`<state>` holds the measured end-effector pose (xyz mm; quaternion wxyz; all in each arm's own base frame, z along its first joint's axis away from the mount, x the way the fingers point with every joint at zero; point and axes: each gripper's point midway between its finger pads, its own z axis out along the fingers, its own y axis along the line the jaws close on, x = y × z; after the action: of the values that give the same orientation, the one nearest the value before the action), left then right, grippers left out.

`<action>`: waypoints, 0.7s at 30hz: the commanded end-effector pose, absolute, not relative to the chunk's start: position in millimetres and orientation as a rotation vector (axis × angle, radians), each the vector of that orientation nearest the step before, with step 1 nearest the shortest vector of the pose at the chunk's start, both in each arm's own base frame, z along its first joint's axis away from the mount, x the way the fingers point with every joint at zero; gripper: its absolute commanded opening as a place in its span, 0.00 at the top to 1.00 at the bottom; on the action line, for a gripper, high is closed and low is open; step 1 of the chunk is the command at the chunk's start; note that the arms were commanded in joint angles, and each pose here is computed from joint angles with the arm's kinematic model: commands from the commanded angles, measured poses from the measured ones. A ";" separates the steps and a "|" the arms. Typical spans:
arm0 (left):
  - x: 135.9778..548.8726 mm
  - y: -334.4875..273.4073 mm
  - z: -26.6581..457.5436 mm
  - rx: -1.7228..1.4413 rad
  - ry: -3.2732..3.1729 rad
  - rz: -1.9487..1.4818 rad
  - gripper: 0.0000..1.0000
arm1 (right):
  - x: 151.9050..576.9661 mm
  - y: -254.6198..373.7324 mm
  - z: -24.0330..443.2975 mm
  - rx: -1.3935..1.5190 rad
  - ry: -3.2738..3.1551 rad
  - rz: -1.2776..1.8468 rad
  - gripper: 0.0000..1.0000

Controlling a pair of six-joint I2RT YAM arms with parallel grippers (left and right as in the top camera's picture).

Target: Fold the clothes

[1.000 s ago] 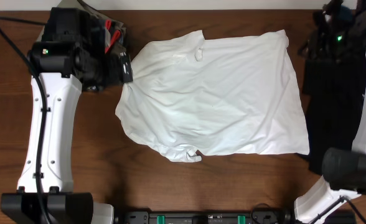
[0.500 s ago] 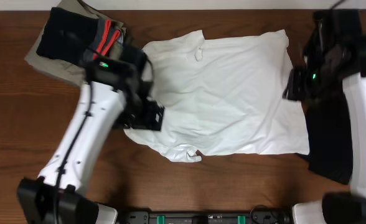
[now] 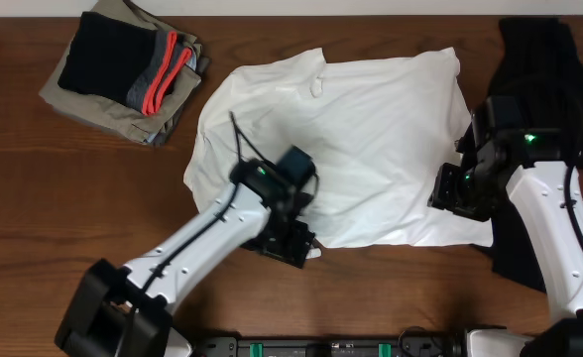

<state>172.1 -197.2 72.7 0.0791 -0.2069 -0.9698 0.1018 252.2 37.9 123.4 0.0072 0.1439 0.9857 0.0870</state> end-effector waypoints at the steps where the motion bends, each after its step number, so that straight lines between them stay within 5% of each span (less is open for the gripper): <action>1: 162.2 -208.4 60.4 -0.667 -2.904 0.337 0.22 | 252.9 46.5 121.6 0.455 3.058 0.346 0.54; 21: 183.3 -197.4 18.3 -0.389 -3.116 0.201 0.23 | 264.7 46.6 122.0 0.370 3.015 0.347 0.53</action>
<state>178.6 -202.6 19.2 0.0110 -0.1358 -0.9874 0.0799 265.7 44.7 118.0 0.0331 0.1342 0.9842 0.1103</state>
